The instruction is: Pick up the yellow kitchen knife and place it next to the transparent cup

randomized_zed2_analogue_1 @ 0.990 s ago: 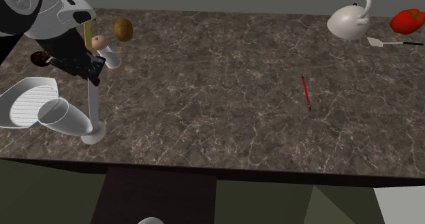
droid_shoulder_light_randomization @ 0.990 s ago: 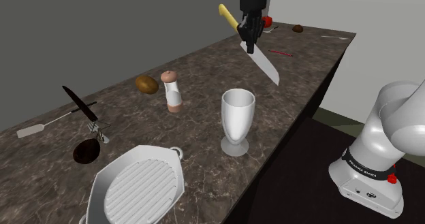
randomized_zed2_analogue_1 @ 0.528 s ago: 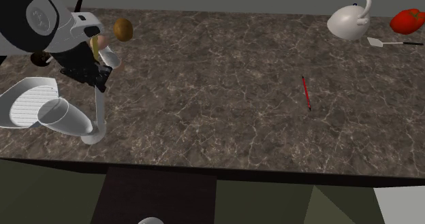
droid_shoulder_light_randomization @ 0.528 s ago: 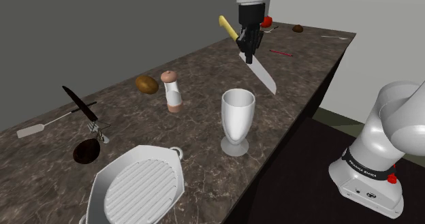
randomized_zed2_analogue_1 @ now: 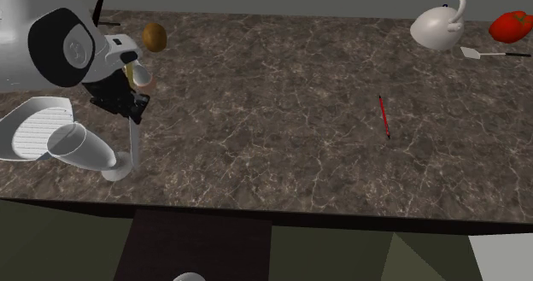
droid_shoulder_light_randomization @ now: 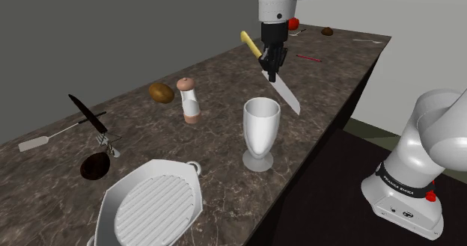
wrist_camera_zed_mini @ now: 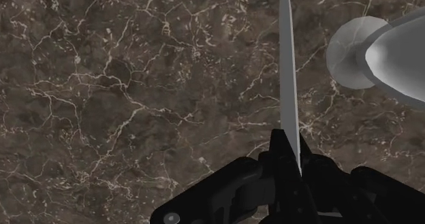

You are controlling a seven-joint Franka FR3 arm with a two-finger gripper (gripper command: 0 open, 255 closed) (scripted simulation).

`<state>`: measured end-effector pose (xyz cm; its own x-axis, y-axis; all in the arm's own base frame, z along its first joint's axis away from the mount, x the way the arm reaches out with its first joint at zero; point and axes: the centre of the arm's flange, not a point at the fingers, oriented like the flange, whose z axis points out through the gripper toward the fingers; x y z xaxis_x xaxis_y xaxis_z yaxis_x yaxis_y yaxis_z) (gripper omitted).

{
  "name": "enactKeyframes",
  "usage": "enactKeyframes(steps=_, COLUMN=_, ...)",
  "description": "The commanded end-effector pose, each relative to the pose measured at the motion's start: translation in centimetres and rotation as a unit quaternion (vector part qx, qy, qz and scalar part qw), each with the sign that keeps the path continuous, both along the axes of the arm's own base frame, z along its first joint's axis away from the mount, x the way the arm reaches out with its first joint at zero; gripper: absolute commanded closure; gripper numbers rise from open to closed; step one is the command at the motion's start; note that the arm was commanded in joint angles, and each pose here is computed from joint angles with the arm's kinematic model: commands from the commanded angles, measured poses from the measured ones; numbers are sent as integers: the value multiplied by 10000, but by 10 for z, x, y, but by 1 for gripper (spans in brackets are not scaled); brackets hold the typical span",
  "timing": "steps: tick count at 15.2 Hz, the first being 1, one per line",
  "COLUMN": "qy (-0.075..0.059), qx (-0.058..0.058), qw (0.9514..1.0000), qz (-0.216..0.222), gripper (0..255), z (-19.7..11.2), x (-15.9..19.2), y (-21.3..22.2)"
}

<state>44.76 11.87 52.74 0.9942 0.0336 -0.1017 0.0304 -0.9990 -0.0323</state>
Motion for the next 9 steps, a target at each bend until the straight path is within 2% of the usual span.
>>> enactKeyframes(steps=1, qy=-3, qx=0, qw=10000, qz=0, gripper=255, z=-11, x=-1, y=1)
enactKeyframes(steps=9, qy=-3, qx=0, qw=10000, qz=0, gripper=255, z=-53, x=-1, y=1)
